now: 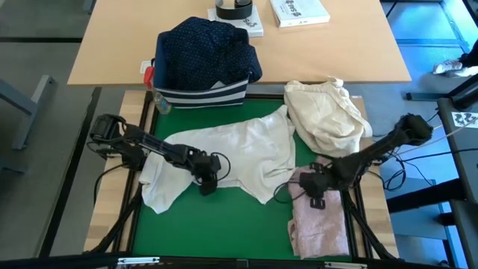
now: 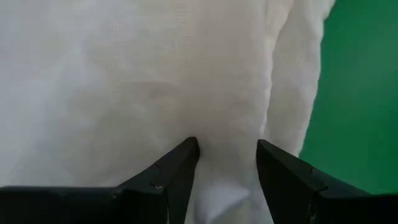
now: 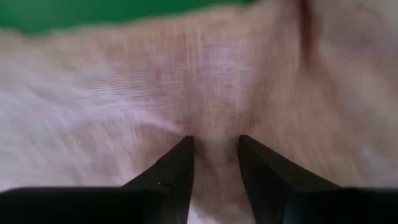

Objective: Fold laundry
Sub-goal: Fold the white polo shirt

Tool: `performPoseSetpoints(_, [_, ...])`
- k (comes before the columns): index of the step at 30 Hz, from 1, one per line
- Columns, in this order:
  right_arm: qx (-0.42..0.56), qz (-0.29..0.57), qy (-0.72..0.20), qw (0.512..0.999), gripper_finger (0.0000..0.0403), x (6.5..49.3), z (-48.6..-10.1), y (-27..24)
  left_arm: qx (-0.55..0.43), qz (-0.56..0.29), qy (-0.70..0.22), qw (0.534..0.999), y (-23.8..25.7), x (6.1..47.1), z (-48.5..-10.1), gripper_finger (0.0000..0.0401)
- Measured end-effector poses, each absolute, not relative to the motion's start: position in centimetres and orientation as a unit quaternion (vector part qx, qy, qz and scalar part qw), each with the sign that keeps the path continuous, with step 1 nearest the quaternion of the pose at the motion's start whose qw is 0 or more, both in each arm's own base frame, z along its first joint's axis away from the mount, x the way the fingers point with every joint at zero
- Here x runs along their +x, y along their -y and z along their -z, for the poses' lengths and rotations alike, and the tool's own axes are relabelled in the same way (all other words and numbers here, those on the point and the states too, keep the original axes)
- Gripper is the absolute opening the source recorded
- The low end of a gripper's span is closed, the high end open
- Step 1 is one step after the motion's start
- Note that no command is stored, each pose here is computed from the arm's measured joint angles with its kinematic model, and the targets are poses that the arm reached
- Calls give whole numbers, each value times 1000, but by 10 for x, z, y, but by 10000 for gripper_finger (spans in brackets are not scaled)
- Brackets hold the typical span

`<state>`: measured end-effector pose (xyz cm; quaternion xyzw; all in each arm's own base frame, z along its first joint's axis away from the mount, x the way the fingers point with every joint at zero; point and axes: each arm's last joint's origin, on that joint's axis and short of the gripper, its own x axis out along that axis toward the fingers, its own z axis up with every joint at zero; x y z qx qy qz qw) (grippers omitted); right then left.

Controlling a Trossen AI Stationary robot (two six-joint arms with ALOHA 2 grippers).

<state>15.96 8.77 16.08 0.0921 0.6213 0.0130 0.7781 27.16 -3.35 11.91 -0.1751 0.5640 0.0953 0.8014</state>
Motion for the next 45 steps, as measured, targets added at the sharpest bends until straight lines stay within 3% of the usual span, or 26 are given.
performPoseSetpoints(8, [73,-10,-650,756,127,140,-145,-89,-90,-86,-648,751,39,241,-129,167])
performPoseSetpoints(12, [68,-21,-644,762,127,138,-149,-88,-121,-92,-654,741,38,227,-146,167])
performPoseSetpoints(18, [44,-30,-594,803,127,149,-172,-93,-217,-79,-518,824,45,249,-205,167])
performPoseSetpoints(23, [-17,-48,-528,848,127,164,-192,-98,-242,-17,-381,892,63,277,-244,167])
performPoseSetpoints(32, [-79,-99,-440,889,127,179,-205,-107,-235,-23,-399,886,122,313,-212,167])
performPoseSetpoints(40, [-98,-52,-406,907,127,185,-205,-107,-155,-56,-412,896,168,366,-203,167])
performPoseSetpoints(45, [-82,-56,-384,918,162,189,-208,-109,-165,-67,-428,886,178,380,-189,167])
